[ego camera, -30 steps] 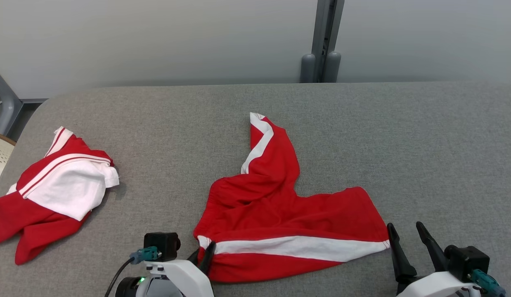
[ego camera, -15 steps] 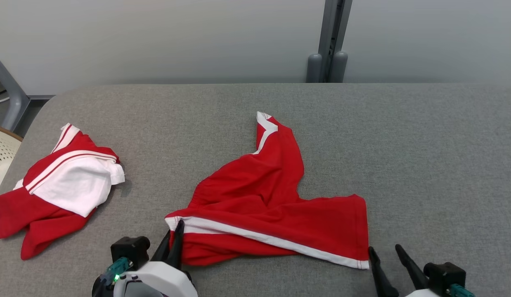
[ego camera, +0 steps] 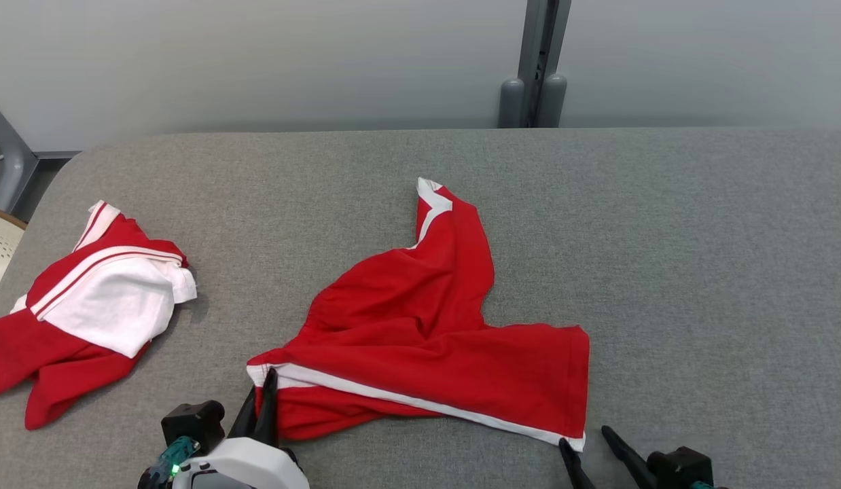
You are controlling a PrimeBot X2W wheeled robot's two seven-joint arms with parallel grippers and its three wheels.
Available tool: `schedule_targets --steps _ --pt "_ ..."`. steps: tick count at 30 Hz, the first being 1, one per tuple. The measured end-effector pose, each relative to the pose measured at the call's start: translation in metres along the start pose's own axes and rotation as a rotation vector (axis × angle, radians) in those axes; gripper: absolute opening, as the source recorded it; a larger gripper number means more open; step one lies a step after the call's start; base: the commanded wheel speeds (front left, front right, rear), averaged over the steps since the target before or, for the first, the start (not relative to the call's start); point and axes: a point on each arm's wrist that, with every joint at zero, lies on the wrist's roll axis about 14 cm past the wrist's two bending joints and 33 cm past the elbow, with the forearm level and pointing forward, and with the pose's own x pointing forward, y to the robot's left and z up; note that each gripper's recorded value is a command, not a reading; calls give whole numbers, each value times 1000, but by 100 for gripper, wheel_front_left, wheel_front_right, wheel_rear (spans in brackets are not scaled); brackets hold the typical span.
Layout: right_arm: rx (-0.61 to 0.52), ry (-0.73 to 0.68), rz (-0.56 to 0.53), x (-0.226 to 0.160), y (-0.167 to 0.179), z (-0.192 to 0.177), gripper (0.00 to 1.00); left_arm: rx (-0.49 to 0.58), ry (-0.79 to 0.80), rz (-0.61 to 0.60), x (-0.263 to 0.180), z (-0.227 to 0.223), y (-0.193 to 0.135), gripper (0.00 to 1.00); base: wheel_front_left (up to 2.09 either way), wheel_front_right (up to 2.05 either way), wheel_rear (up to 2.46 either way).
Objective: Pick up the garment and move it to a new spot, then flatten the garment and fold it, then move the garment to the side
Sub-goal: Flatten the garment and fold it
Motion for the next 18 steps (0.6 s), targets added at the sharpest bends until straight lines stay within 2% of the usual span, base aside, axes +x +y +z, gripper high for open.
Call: schedule_targets --steps 14,15,16,18 --pt "-97 60 86 6 15 -13 100 9 -15 9 2 2 8 0 0 0 0" --pt "-103 67 91 7 16 -15 85 10 -15 10 2 2 8 0 0 0 0" --pt "-107 73 93 7 16 -16 47 10 -14 12 2 2 9 0 0 0 0" --pt "-112 75 95 9 16 -16 11 8 -16 9 2 2 9 0 0 0 0"
